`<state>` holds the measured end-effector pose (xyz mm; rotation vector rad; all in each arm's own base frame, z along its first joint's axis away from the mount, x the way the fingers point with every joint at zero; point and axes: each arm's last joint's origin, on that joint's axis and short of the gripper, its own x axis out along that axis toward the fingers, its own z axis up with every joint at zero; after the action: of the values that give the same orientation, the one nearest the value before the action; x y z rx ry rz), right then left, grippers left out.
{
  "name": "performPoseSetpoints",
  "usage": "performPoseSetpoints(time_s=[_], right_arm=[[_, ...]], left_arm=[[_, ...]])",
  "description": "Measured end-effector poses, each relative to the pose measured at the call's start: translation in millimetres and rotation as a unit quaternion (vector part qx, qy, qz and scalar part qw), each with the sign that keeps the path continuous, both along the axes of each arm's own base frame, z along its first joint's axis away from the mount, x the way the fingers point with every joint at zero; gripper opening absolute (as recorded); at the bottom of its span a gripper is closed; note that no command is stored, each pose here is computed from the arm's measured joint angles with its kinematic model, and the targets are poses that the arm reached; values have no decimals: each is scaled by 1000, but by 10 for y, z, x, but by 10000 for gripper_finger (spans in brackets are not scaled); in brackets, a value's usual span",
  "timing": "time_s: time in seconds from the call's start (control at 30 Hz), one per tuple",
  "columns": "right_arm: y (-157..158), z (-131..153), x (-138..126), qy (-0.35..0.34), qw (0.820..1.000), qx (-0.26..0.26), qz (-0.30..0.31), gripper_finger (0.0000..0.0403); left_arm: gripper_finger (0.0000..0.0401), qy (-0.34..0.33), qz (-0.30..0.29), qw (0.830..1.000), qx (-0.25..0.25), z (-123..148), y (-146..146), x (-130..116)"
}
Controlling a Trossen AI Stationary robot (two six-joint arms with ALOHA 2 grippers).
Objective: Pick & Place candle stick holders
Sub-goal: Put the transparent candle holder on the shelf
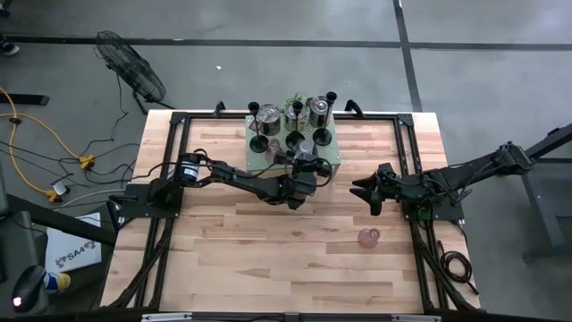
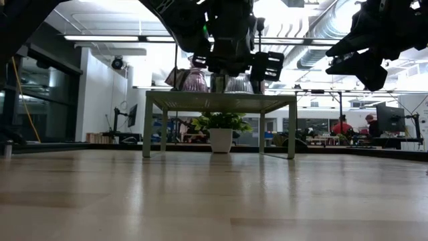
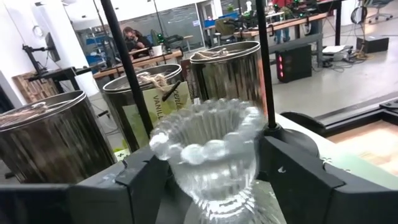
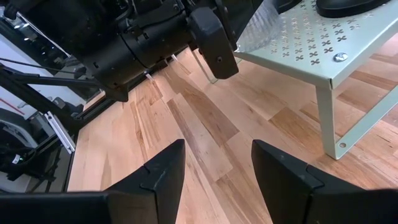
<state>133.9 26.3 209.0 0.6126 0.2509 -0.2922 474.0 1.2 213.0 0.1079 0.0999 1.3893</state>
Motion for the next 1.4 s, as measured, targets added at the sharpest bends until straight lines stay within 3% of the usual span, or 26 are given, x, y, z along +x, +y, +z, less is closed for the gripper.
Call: performPoseSetpoints(time_s=[1.4], right_arm=[[0, 0, 0, 0, 1000, 0, 0, 178]], left_arm=[[251, 46, -6, 999, 22, 133, 220, 6]])
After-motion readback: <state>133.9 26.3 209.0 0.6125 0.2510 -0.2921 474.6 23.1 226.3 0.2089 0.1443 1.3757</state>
